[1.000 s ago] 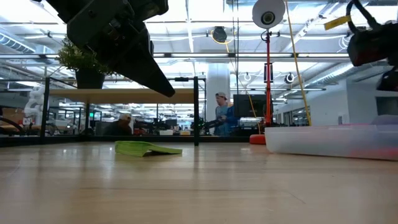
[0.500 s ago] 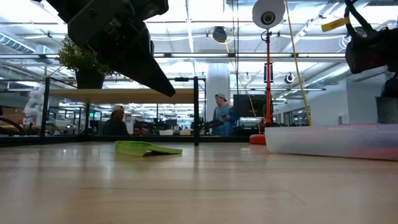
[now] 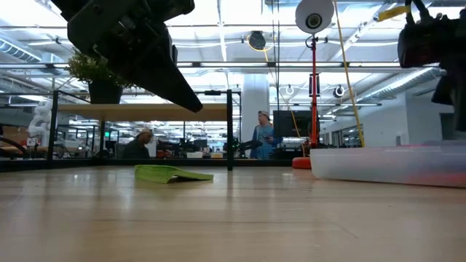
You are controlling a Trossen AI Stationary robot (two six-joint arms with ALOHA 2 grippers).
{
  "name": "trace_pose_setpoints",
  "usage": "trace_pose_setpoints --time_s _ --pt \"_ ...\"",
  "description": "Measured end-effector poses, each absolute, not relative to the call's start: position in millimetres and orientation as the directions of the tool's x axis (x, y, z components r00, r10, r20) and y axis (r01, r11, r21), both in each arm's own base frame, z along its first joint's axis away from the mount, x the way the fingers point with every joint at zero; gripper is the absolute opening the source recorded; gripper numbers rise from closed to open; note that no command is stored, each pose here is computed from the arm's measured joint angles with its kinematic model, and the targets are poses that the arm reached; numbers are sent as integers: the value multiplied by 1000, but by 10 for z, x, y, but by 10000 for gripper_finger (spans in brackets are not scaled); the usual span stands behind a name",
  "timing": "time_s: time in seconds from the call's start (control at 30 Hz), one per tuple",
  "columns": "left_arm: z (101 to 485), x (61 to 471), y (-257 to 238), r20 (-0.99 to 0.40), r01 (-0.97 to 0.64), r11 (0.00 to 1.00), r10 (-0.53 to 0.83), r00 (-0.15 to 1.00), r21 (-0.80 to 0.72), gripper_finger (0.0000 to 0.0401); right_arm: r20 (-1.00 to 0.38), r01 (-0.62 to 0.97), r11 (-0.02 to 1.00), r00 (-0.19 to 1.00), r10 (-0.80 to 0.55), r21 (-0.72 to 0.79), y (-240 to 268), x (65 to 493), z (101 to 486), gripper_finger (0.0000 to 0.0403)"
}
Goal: Pack school essentials
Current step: Put the purple sticky notes into the pink supply box
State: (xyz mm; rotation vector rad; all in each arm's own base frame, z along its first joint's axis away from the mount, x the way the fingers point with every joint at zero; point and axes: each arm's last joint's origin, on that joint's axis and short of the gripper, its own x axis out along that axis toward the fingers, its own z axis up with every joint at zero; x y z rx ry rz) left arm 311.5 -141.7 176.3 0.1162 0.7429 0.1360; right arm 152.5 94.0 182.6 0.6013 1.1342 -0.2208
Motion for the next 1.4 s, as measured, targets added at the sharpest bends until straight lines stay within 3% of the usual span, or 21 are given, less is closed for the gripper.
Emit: trace_pose_setpoints --time_s 0.13,0.3,0.53,1.4 --pt "1763 3116 -1415 -664 -86 984 167 729 154 49 -882 431 869 471 15 245 886 1545 1827 0" --pt "1780 3143 -1398 -648 -98 985 167 743 141 49 -886 514 836 458 -79 191 733 1655 1774 0" --pt "1782 3144 -1396 -644 -104 984 173 745 144 49 -924 482 865 377 -59 141 589 1756 1678 0" --pt "1783 3154 -1369 -638 -143 981 196 745 135 49 -959 396 911 284 -6 111 561 1870 1493 0"
